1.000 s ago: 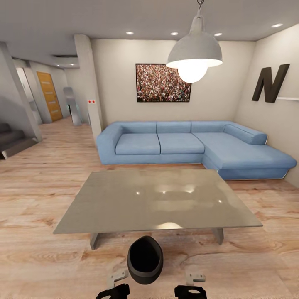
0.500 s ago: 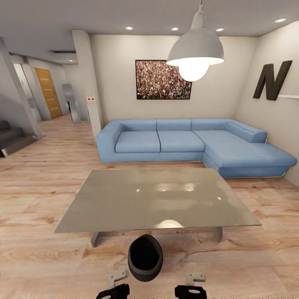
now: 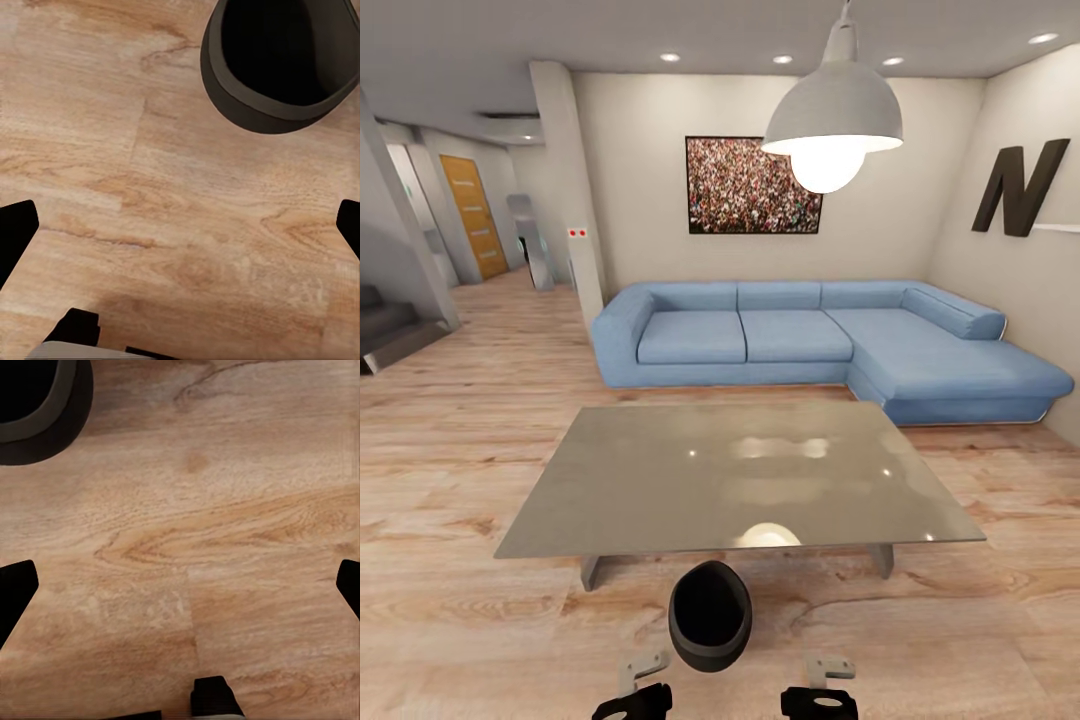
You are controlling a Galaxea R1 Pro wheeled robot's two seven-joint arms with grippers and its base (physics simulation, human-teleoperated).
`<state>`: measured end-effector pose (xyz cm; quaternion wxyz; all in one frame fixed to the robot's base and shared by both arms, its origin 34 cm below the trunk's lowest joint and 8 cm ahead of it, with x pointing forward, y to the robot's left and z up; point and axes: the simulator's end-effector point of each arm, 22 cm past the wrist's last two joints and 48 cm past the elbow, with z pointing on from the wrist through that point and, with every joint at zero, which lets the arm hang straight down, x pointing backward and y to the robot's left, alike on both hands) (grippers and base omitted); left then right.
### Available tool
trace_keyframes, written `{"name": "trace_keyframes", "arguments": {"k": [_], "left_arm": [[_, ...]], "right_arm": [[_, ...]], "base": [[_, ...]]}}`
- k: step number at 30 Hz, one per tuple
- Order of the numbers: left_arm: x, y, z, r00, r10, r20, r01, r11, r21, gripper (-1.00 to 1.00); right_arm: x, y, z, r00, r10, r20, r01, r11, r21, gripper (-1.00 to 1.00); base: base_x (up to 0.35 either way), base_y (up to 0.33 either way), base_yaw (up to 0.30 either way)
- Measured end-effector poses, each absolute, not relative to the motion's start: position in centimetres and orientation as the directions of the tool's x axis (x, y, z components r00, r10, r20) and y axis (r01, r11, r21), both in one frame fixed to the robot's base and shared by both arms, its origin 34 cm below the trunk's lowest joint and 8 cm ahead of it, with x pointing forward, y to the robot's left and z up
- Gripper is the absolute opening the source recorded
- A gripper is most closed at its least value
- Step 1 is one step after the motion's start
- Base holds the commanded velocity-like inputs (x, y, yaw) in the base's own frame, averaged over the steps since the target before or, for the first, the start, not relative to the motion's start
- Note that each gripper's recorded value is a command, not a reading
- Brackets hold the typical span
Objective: Place each of the two pumpkins and all three candles from the living room inside a cabinet in the living room (use any cabinet), then make sure every cabinet is closed, and position the cauldron so it is next to a table in the living room.
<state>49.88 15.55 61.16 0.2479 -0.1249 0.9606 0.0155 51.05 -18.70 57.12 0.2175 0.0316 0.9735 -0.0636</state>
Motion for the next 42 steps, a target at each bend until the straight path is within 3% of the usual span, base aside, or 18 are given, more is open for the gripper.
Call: {"name": "trace_keyframes", "arguments": {"k": [42], "left_arm": [[49.6,15.6,67.3,-0.839,-0.229,-0.493,-0.245,0.969,-0.034,1.00]], "right_arm": [[51.1,-18.6,63.5,-0.894,0.033,-0.446,0.091,0.990,-0.108,1.00]], "base": [[0.000,0.000,0.000]]}}
